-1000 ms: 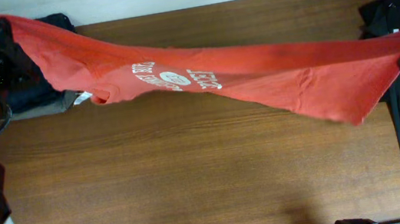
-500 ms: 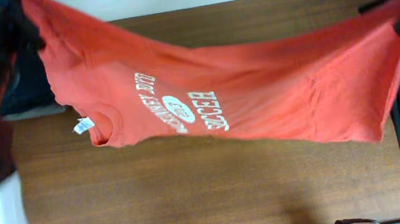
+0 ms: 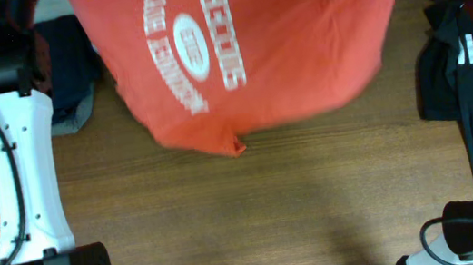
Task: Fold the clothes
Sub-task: 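Flip the shirt over and lay it down, releasing both grippers, then grasp the shirt's left edge with the left gripper, then pull the shirt's left edge leftward with the left gripper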
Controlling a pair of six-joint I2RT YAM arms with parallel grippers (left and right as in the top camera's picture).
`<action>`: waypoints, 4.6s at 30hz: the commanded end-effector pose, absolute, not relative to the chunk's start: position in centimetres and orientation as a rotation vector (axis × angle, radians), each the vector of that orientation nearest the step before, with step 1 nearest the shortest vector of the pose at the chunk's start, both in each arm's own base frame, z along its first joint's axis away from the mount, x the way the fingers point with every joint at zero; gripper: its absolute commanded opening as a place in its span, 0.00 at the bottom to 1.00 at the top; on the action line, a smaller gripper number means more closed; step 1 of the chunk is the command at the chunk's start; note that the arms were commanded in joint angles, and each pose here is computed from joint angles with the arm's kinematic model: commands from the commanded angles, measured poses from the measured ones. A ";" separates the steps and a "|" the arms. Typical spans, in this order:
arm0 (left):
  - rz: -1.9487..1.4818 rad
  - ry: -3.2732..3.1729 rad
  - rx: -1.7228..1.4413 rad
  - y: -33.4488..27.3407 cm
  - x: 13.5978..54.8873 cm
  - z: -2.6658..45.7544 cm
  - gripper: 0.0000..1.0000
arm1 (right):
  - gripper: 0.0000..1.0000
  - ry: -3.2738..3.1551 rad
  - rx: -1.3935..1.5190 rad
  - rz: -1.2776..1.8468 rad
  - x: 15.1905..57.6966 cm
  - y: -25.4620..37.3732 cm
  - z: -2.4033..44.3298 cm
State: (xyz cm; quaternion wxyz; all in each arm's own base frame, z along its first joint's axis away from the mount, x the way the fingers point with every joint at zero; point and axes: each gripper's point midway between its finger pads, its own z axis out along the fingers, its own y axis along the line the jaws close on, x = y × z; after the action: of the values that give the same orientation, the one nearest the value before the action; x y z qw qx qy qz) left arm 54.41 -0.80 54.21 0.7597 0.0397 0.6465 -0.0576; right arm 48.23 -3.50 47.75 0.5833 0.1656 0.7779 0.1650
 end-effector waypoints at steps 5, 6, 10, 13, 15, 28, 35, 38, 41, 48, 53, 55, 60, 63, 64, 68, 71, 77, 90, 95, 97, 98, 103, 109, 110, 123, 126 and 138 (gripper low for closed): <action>-0.046 1.425 0.128 -0.7 48.6 59.6 0.01 | 0.04 1.742 0.328 0.319 43.2 -4.7 53.5; -0.052 1.490 0.125 -0.7 48.8 58.0 0.01 | 0.04 1.775 0.328 0.312 43.1 -4.7 52.7; -0.076 1.740 0.111 -0.6 49.1 51.6 0.01 | 0.04 1.955 0.391 0.317 42.4 -4.6 48.0; -0.084 1.937 0.091 -0.4 48.9 46.4 0.01 | 0.04 2.130 0.426 0.311 41.4 -4.4 43.6; -0.100 2.080 0.083 -0.4 48.3 42.7 0.05 | 0.04 2.266 0.448 0.307 40.4 -4.2 40.3; -0.165 2.665 0.041 -0.7 41.6 30.6 0.01 | 0.04 2.703 0.599 0.183 34.6 -4.7 31.4; -0.306 2.750 0.060 -2.4 41.3 28.4 0.63 | 0.91 2.791 0.589 0.107 34.0 -5.4 29.0; -0.445 2.801 0.150 -4.8 41.3 26.3 0.64 | 0.99 2.813 0.611 0.004 33.5 -6.5 28.3; -0.481 2.873 0.196 -6.6 40.8 24.1 0.64 | 0.99 2.815 0.613 -0.009 33.5 -6.7 28.3; -0.521 3.034 0.322 -10.6 38.8 17.5 0.66 | 0.99 2.815 0.613 -0.010 33.5 -6.7 28.3; -0.617 3.081 0.346 -12.4 37.8 12.8 0.66 | 0.99 2.815 0.612 -0.010 33.5 -6.7 28.3; -0.636 3.091 0.344 -12.5 37.5 11.5 0.66 | 0.99 2.812 0.611 -0.010 33.6 -6.7 28.3; -0.637 3.098 0.357 -12.9 37.0 8.3 0.65 | 0.99 2.802 0.609 -0.009 33.8 -6.7 28.3; -0.633 3.087 0.314 -13.4 37.2 6.9 0.64 | 0.99 2.800 0.609 -0.009 33.8 -6.7 28.4; -0.630 3.083 0.292 -13.5 37.4 6.5 0.64 | 0.99 2.801 0.609 -0.009 33.8 -6.7 28.4; -0.623 3.066 0.242 -14.2 37.7 4.9 0.63 | 0.99 2.801 0.609 -0.009 33.8 -6.7 28.4; -0.624 3.067 0.236 -14.7 37.5 4.2 0.64 | 0.99 2.801 0.608 -0.009 33.8 -6.7 28.4; -0.625 3.109 0.264 -15.6 36.9 2.6 0.63 | 0.99 2.801 0.609 -0.009 33.8 -6.7 28.4; -0.637 3.223 0.254 -15.8 35.3 -0.7 0.40 | 0.99 2.804 0.610 -0.009 33.7 -6.7 28.3; -0.635 3.232 0.252 -15.7 35.1 -0.6 0.09 | 0.99 2.804 0.610 -0.009 33.7 -6.7 28.3; -0.630 3.236 0.252 -15.7 35.1 -0.5 0.01 | 0.99 2.804 0.610 -0.009 33.7 -6.7 28.3; -0.626 3.240 0.250 -15.6 35.1 -0.3 0.01 | 0.99 2.804 0.610 -0.009 33.7 -6.7 28.3; -0.457 3.295 0.221 -13.3 35.3 0.9 0.01 | 0.99 2.805 0.609 -0.009 33.7 -6.7 28.3; -0.165 3.382 0.081 -7.2 35.3 3.0 0.01 | 0.99 2.805 0.609 -0.008 33.7 -6.7 28.3; -0.127 3.397 0.037 -6.1 35.1 3.2 0.01 | 0.99 2.805 0.610 -0.008 33.7 -6.7 28.3; -0.109 3.529 -0.387 3.3 31.7 4.5 0.01 | 0.99 2.763 0.603 0.044 34.9 -6.3 28.6; 0.059 3.571 -0.412 4.9 30.5 5.0 0.01 | 0.99 2.757 0.601 0.048 35.3 -6.3 28.5; 0.324 3.487 -0.518 7.1 30.0 7.7 0.05 | 0.99 2.878 0.630 0.044 39.7 -7.2 21.7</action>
State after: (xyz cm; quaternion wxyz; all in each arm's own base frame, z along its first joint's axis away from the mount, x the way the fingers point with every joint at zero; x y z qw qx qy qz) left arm 29.47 6.05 5.68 -0.2364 -0.1327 0.9605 0.0634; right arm 38.24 -7.23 24.91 0.1314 0.2109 0.9686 0.0124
